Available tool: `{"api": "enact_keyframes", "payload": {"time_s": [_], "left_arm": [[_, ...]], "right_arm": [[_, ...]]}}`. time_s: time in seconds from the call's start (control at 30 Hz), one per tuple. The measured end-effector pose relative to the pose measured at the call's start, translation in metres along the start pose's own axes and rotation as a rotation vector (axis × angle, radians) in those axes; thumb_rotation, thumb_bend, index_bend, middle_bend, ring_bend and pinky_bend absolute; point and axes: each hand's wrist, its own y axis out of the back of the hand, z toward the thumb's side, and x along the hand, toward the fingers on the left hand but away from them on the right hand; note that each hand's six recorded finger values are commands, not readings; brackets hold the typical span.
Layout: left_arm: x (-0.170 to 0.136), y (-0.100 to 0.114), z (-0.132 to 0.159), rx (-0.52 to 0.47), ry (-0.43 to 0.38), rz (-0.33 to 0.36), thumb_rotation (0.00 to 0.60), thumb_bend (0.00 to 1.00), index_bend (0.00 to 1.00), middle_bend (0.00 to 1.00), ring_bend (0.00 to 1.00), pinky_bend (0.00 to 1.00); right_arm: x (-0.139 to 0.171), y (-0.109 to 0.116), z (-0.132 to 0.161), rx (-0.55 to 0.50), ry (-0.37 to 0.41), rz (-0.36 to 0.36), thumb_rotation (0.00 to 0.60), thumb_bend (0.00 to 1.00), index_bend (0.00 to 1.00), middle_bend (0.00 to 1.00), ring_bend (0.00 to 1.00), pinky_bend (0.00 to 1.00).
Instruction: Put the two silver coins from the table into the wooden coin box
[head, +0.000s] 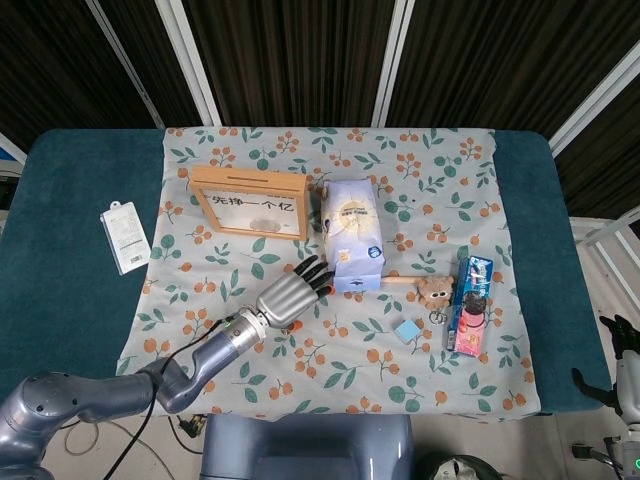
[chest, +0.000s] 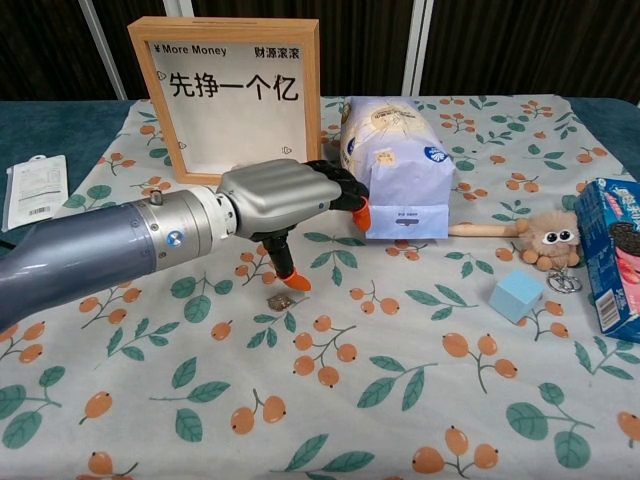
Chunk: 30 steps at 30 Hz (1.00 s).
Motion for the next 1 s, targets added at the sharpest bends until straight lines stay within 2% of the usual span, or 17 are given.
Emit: {"api": "enact_keyframes", "payload": {"time_s": [0.23, 0.43, 0.77, 1.0], "left_arm": [[-0.006, 0.010, -0.002, 0.004, 0.007, 0.000, 0.600, 0.03, 0.24, 0.07, 0.00, 0.00], [-0.011, 0.019, -0.009, 0.044, 0.028, -0.022, 0.600, 0.02, 0.24, 0.07, 0.00, 0.00], [-0.014, 0.005, -0.003, 0.010, 0.010, -0.089, 0.600, 0.01, 0.24, 0.07, 0.00, 0.00], [-0.013, -0.001, -0.005, -0.003, 0.011, -0.101, 0.600, 0.01, 0.24, 0.07, 0.00, 0.00]], "right_arm": [[0.000, 0.000, 0.000, -0.001, 0.000, 0.000, 0.600, 0.37, 0.13, 0.05, 0.04, 0.00], [-0.001, 0.000, 0.000, -0.001, -0.001, 0.003, 0.600, 0.37, 0.13, 0.05, 0.04, 0.00], [-0.001, 0.001, -0.001, -0.009, -0.010, 0.004, 0.600, 0.37, 0.13, 0.05, 0.04, 0.00], [-0.001, 0.001, -0.001, -0.007, -0.010, 0.004, 0.600, 0.37, 0.13, 0.05, 0.04, 0.00]]}}
